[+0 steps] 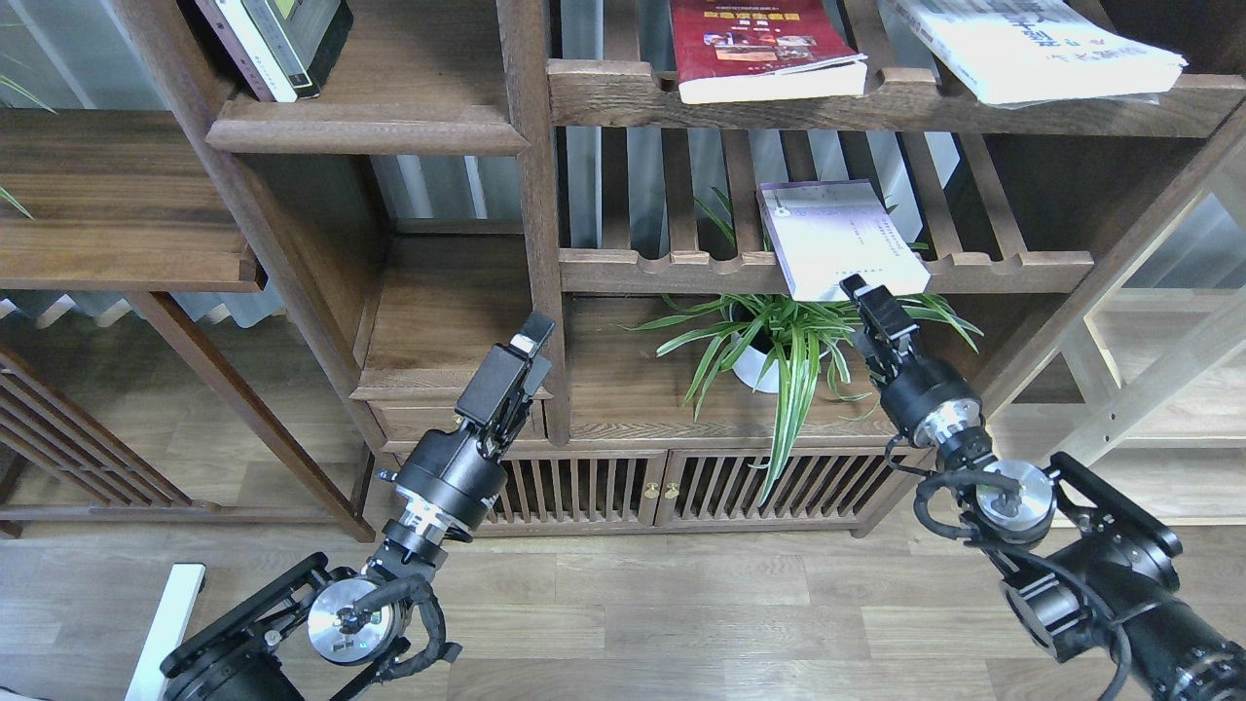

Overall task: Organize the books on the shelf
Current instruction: 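Position the right gripper at the white book's edge nearest the robot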

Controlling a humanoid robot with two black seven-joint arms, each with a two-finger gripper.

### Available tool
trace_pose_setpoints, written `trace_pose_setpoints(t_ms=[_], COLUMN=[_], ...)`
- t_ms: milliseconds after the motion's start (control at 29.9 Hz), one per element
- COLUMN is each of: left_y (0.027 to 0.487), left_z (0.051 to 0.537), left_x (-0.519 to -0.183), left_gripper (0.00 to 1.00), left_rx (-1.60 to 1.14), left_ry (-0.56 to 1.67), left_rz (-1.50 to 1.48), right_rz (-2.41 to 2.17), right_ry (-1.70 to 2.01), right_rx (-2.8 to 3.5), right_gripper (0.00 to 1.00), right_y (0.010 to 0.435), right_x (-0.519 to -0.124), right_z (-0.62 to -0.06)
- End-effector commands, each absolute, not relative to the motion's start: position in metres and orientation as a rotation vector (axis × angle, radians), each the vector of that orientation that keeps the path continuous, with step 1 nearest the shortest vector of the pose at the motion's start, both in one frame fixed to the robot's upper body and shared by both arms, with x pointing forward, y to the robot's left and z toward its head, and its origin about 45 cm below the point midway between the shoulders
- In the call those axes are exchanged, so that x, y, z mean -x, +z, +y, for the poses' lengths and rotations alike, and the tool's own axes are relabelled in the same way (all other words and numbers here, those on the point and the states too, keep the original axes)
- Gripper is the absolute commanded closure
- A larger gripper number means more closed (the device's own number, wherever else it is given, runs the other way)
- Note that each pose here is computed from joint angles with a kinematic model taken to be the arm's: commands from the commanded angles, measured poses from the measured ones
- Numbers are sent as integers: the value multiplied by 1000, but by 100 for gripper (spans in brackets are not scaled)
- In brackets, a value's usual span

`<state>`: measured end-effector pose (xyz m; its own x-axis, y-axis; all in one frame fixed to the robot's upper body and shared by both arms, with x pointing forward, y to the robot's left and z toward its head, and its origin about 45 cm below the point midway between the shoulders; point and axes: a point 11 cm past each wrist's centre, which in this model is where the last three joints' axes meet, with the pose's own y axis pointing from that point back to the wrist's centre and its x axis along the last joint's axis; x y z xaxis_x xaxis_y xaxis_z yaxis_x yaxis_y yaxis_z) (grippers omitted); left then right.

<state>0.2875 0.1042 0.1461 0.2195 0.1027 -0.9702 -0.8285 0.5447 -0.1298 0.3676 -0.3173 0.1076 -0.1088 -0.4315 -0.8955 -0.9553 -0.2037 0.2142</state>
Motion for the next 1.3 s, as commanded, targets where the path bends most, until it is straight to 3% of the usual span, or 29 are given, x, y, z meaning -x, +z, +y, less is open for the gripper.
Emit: trace_pose_setpoints(t_ms=[0, 435, 903, 1170, 1271], left_y=[144, 143, 142, 140, 141], left_z=[107, 107, 107, 108, 108], left_x=[-285, -285, -284, -283, -283], left_gripper=[1, 1, 1, 1, 1], left_rx=[772, 771, 771, 770, 772], left_ry=[742, 745, 747, 752, 748], left_rz=[1183, 1183, 1185, 1189, 1187], right_rz=[1528, 1597, 1605, 1600, 1604], right_ry=[1286, 1248, 1258, 1266, 1263], right_rx=[1608, 1498, 1475, 1478, 1478], right_gripper=[1, 1, 1, 4, 10], right_y=[110, 106, 110, 111, 111], right_x=[-377, -389, -408, -414, -415], right_z=[-317, -341, -327, -318, -318])
